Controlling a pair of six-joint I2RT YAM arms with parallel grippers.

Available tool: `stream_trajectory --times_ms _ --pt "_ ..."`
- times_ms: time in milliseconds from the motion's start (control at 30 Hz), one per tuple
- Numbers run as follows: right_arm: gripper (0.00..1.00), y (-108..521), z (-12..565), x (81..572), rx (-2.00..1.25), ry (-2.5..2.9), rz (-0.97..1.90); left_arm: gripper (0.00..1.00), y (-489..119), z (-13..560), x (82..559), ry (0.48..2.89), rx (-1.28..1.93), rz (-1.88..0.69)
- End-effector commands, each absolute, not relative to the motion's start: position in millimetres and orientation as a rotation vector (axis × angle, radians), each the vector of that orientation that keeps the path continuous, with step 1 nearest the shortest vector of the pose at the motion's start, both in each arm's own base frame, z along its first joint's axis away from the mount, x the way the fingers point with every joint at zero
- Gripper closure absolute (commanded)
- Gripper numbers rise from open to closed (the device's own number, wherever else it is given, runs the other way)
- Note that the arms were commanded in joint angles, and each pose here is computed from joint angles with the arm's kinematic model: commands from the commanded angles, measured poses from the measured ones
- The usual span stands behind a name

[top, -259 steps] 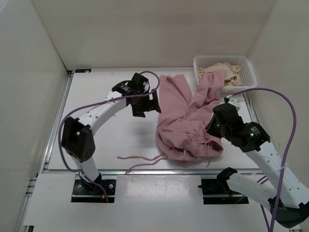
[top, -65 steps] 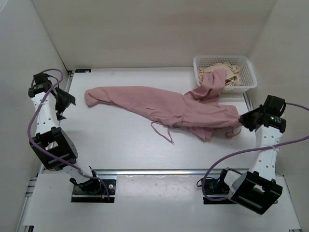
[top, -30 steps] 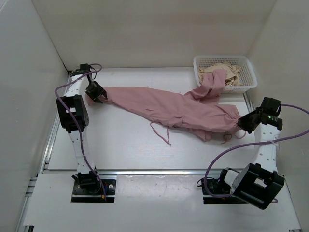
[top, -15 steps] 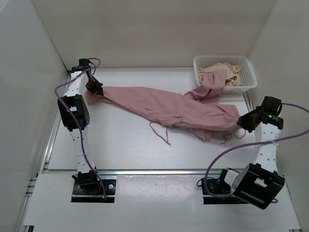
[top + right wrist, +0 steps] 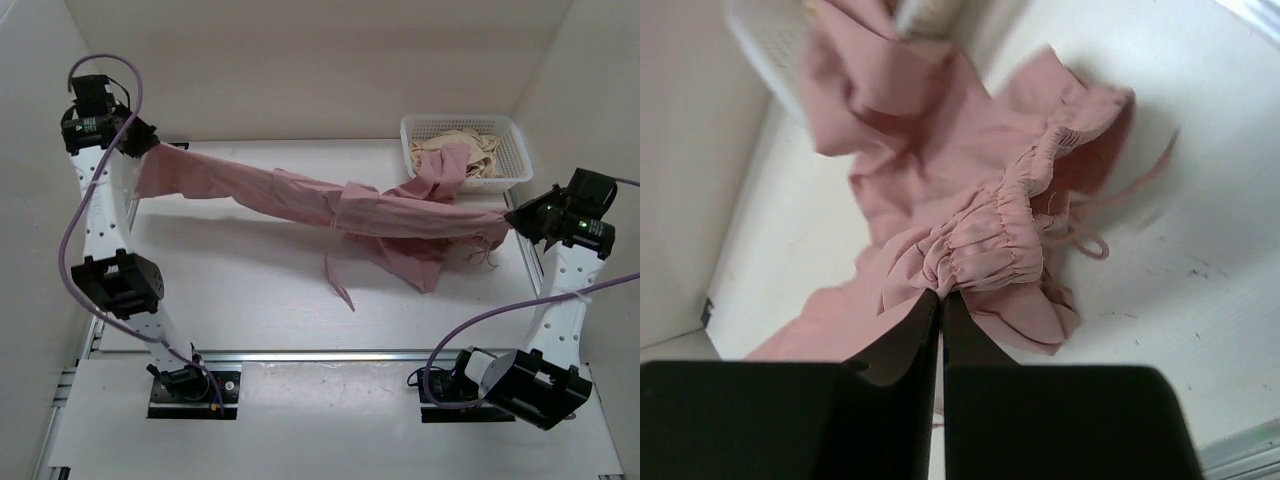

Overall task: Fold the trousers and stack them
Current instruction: Flatten the trousers out

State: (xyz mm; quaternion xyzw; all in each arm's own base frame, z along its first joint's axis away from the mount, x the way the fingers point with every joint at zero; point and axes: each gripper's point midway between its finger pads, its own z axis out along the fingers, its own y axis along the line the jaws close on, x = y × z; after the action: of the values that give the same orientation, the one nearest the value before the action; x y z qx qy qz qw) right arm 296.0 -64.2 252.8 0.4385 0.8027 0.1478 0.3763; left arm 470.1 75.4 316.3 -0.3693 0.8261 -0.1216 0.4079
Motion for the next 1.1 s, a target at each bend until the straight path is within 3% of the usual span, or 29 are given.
stream_trajectory --times_ms 0,400,633,733,900,1067 --pt "1.0 -67.1 309.1 293.5 1.027 1.972 0.352 0.9 83.9 378.2 434.3 1.959 -0.884 -0.275" --pt "1.0 -0.3 375.6 207.9 0.763 1.851 0.406 0.9 106.6 449.6 278.7 1.688 -1.002 -0.113" --pt "1.0 5.9 439.0 141.6 0.647 1.685 0.334 0.9 84.8 495.2 221.4 1.503 -1.001 -0.137" --pt "1.0 -1.2 439.0 127.7 0.673 1.678 0.288 0.9 82.3 506.6 208.5 1.457 -1.0 -0.13" --pt "1.0 -26.3 414.0 136.3 0.792 1.724 0.149 0.9 77.6 508.7 246.2 1.518 -0.879 -0.205" --pt "1.0 -46.4 387.7 189.0 0.866 1.775 0.06 0.9 78.6 475.7 325.7 1.673 -0.769 -0.259"
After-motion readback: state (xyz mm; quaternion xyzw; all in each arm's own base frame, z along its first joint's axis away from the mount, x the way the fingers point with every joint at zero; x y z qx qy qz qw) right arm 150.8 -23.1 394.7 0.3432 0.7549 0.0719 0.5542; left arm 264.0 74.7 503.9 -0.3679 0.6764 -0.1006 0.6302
